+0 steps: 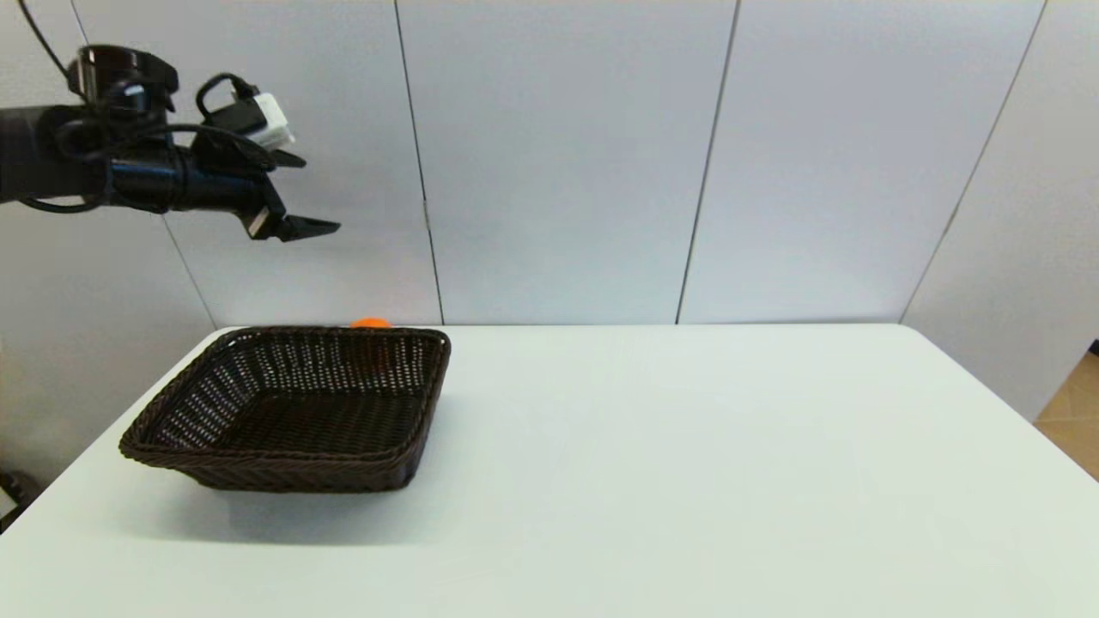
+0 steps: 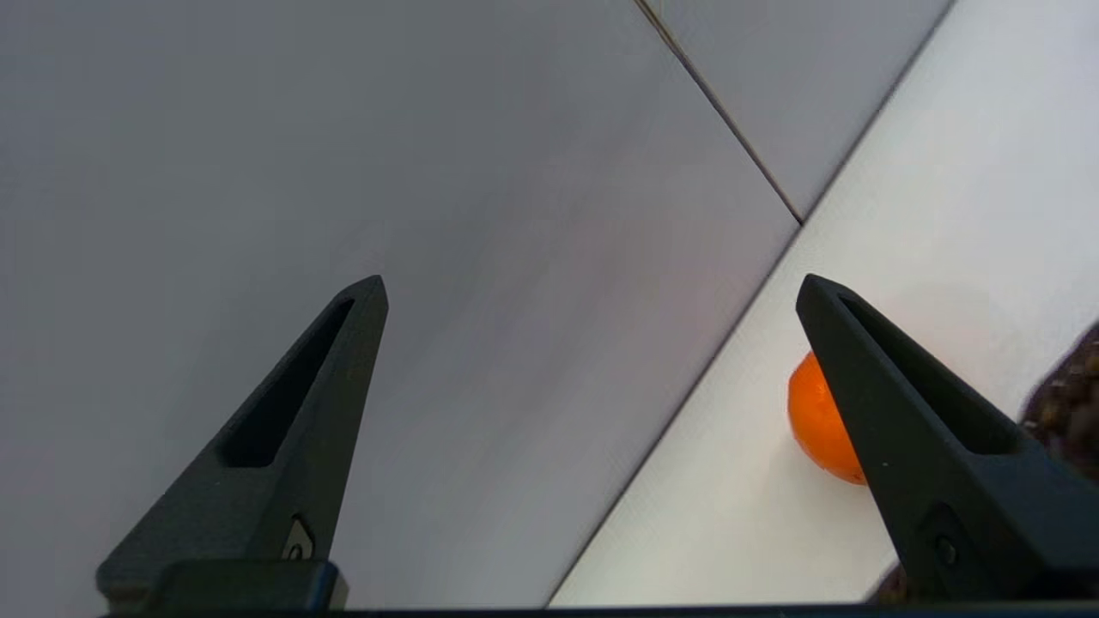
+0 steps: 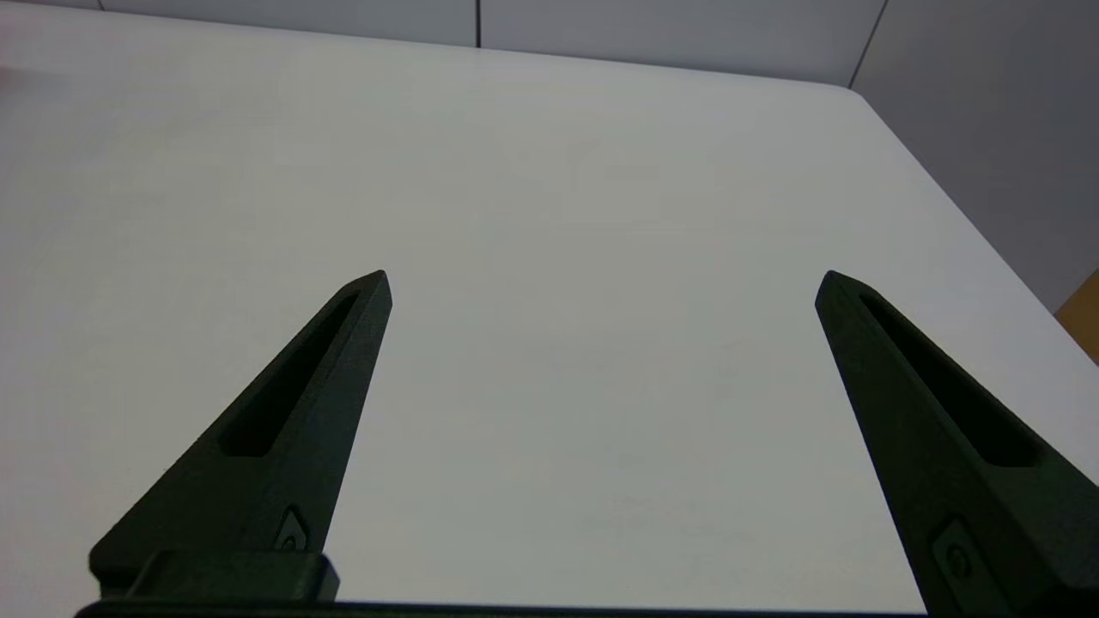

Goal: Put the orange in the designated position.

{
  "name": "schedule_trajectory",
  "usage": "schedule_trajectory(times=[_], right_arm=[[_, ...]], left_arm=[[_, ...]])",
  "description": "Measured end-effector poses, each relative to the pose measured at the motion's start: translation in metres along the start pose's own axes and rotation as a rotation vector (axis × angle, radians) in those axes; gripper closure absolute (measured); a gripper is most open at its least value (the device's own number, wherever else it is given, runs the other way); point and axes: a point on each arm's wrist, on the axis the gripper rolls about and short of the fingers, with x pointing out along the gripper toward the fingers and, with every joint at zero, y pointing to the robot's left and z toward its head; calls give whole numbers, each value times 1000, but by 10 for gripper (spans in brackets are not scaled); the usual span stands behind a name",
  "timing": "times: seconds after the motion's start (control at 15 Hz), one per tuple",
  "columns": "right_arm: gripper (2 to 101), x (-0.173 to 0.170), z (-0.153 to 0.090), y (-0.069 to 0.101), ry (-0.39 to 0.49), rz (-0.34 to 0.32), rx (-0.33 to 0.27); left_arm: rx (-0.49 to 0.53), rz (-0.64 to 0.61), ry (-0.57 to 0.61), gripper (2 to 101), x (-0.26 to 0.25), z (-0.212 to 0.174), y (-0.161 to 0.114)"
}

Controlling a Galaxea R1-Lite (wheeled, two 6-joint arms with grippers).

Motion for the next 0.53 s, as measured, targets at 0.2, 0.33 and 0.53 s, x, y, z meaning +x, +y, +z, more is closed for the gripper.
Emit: schedule_trajectory(times=[0.2,0.33,0.53], right_arm=[[43,0,0,0,0,0,0],[43,0,0,0,0,0,0],[43,0,0,0,0,0,0]], left_arm=[[-14,71,-34,63,-53,38,7],[-34,113,-61,61,-89,63,4],[-77,157,-94,60,-136,91,-10]])
